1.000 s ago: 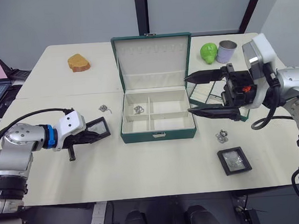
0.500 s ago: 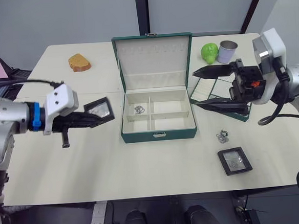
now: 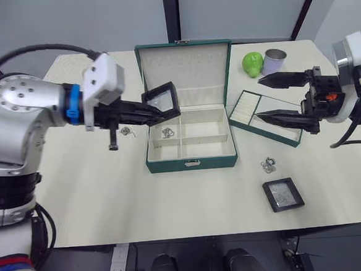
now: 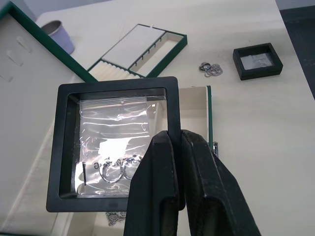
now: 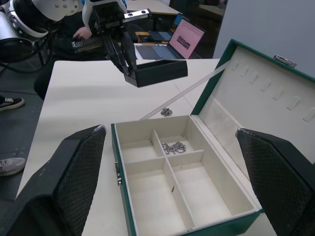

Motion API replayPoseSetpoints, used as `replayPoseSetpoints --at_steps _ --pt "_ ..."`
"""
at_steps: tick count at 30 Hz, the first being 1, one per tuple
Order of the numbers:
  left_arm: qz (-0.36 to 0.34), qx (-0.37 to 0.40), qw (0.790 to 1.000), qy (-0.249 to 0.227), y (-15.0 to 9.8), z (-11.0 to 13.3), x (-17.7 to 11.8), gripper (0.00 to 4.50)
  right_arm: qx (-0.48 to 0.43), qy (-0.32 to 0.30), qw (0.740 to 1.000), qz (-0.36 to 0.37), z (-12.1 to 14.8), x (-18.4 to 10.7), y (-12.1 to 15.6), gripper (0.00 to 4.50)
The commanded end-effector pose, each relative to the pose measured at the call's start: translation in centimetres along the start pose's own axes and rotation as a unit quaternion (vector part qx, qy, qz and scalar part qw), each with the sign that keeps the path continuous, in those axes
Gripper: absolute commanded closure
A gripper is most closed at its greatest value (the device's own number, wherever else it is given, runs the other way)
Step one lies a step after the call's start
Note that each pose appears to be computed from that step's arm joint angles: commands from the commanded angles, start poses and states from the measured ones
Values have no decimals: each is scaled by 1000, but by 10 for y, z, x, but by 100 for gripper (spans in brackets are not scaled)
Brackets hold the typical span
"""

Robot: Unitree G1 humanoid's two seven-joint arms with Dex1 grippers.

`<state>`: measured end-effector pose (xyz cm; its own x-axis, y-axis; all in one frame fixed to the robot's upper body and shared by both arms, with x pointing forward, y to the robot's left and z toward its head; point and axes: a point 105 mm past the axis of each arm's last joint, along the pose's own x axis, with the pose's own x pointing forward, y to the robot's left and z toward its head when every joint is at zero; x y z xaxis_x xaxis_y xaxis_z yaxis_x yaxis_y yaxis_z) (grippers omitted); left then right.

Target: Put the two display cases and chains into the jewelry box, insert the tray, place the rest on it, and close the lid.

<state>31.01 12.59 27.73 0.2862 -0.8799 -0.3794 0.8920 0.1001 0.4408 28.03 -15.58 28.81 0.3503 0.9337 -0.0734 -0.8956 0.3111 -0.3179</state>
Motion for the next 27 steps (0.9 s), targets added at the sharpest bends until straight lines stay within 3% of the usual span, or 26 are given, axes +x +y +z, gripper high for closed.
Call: replayPoseSetpoints --at_steps 1,13,27 --pt "7 38 999 16 11 -1 14 449 -31 4 999 -24 9 -9 4 0" --pt "4 93 995 42 37 -30 93 449 -14 31 997 -72 -9 -17 14 0" --pt "-20 94 993 68 26 -58 128 449 -11 32 995 -98 -5 -21 20 0"
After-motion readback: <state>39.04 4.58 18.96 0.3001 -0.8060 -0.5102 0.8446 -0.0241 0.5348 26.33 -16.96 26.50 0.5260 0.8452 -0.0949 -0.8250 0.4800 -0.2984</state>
